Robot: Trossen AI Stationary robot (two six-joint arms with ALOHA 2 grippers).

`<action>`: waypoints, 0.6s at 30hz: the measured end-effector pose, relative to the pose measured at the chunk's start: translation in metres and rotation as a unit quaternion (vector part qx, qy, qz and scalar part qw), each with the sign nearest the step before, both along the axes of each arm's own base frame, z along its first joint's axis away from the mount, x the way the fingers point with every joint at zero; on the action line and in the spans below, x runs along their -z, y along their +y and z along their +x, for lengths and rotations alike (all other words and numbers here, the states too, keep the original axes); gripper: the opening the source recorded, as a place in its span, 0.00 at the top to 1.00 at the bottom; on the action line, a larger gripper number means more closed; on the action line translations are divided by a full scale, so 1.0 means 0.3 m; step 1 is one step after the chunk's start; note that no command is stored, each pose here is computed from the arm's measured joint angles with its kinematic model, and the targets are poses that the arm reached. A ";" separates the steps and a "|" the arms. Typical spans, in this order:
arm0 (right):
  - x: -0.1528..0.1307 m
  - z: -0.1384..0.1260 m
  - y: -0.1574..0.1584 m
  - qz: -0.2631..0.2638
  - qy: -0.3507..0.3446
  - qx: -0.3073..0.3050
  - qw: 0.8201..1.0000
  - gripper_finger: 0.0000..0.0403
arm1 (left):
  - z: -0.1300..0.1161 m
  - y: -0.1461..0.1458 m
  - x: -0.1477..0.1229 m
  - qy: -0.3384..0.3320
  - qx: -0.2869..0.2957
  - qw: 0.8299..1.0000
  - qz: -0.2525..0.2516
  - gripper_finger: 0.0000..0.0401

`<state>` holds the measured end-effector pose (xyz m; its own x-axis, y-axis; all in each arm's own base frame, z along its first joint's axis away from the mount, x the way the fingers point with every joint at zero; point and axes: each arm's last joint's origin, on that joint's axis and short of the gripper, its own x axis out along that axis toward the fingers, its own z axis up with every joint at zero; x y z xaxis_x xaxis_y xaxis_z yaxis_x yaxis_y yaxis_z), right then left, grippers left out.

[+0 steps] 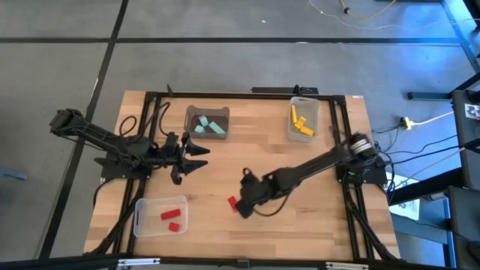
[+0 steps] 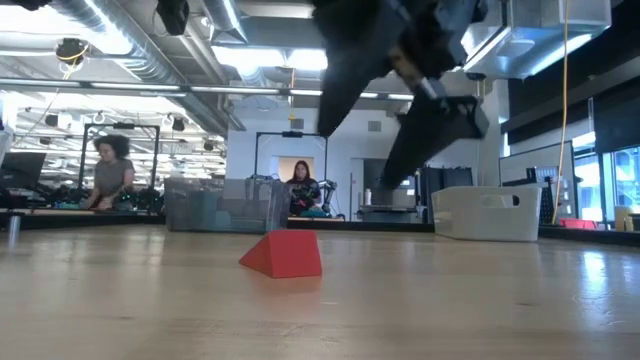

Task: Sort & place blocks by color
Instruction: Put the red block into the white transparent bin

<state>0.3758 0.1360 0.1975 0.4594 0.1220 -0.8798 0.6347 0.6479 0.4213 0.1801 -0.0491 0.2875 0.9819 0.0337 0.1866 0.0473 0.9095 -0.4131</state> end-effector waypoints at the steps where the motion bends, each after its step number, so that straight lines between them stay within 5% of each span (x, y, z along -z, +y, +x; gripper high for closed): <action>1: 0.017 0.017 0.015 0.001 0.004 0.002 1.000 0.15 | 0.000 0.000 0.000 0.000 0.000 1.000 0.000 0.47; 18: 0.139 0.194 0.117 -0.050 0.049 0.032 0.997 0.15 | 0.000 0.000 -0.001 0.000 0.000 1.000 0.004 0.47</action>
<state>0.4340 0.1711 0.1558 0.3754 0.0039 -0.9268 0.7111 0.6401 0.2908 0.1800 -0.0491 0.2877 0.9818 0.0326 0.1873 0.0469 0.9132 -0.4049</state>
